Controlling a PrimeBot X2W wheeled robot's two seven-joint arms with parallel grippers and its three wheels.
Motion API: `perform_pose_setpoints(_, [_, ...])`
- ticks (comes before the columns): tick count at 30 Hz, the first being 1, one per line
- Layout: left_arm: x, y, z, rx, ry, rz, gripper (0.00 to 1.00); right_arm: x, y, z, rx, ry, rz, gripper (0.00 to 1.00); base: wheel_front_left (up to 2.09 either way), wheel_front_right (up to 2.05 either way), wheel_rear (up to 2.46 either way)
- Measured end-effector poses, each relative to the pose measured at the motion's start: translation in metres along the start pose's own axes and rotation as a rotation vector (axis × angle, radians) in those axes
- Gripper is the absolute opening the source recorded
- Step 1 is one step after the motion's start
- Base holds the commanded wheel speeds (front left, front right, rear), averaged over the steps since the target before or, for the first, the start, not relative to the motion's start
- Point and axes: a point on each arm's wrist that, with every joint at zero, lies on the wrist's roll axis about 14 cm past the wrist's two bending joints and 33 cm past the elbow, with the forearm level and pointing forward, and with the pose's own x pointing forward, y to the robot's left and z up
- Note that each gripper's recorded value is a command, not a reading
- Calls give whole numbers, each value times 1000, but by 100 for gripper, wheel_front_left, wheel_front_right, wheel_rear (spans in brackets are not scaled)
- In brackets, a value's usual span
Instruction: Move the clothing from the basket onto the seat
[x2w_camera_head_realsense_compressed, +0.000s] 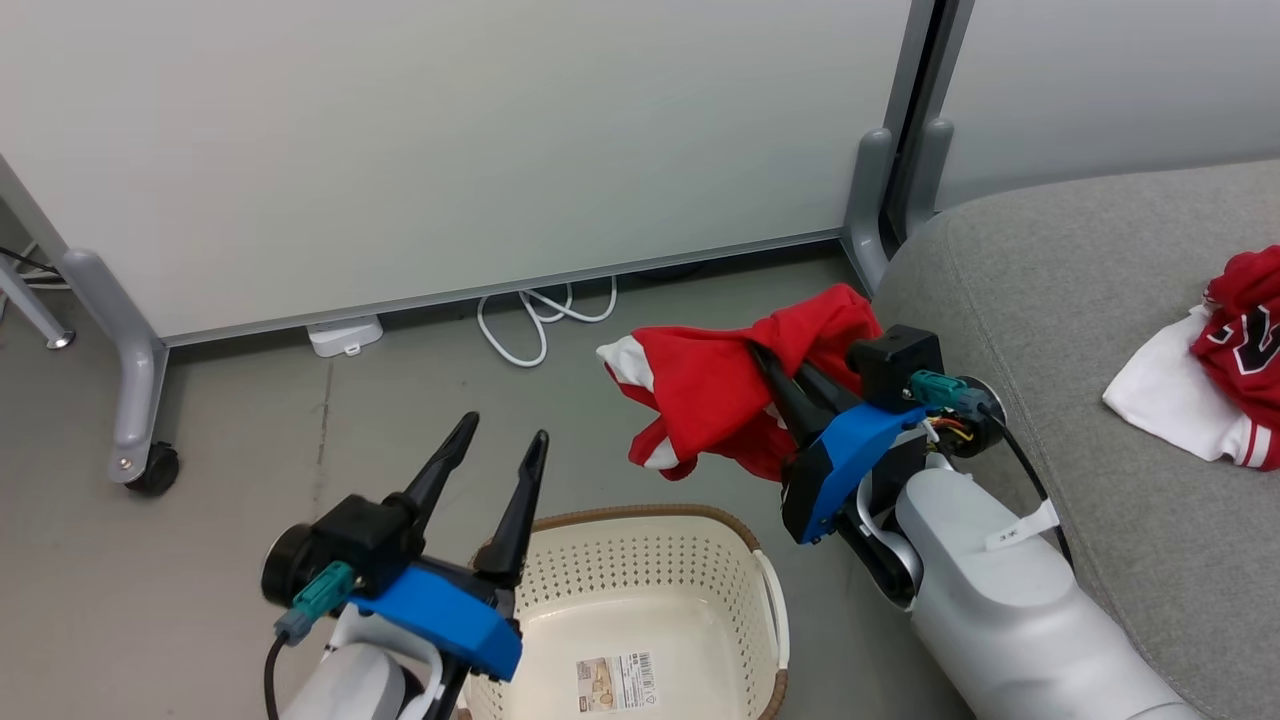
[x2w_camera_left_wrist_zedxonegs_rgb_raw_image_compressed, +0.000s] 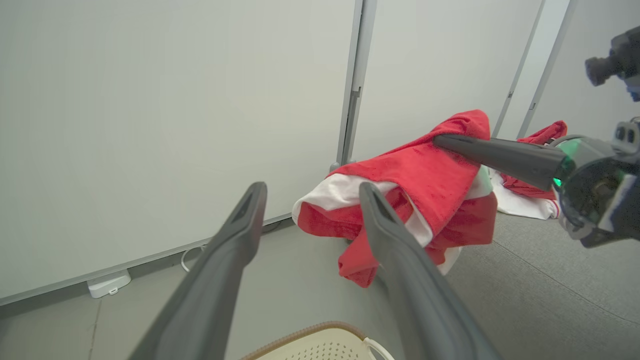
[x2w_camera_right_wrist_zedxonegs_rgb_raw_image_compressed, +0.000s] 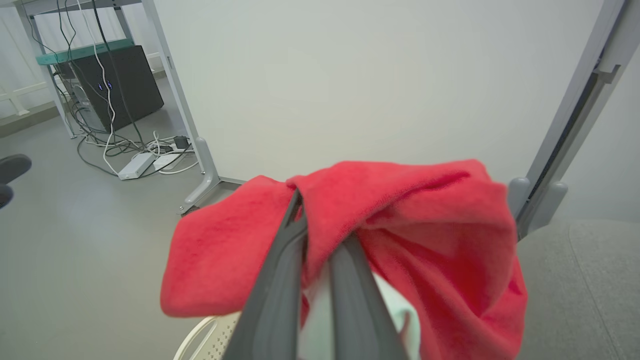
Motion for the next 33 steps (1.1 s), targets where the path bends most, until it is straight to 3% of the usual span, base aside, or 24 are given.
perform_pose_setpoints(7, [-29,20,-13,-14,10,114,100,-5,-7,1,3,-16,-29,0,0,0,0])
perform_pose_setpoints(16, [-37,18,-14,-15,1,135,100,-11,-10,0,4,-23,-45,0,0,0,0])
perform_pose_setpoints(24, [-21,1,-15,-11,4,64,100,-27,-31,5,5,-40,-110,0,0,0,0])
perform_pose_setpoints(33, [11,-37,-24,-29,25,-80,100,-65,-79,4,3,-40,-259,0,0,0,0])
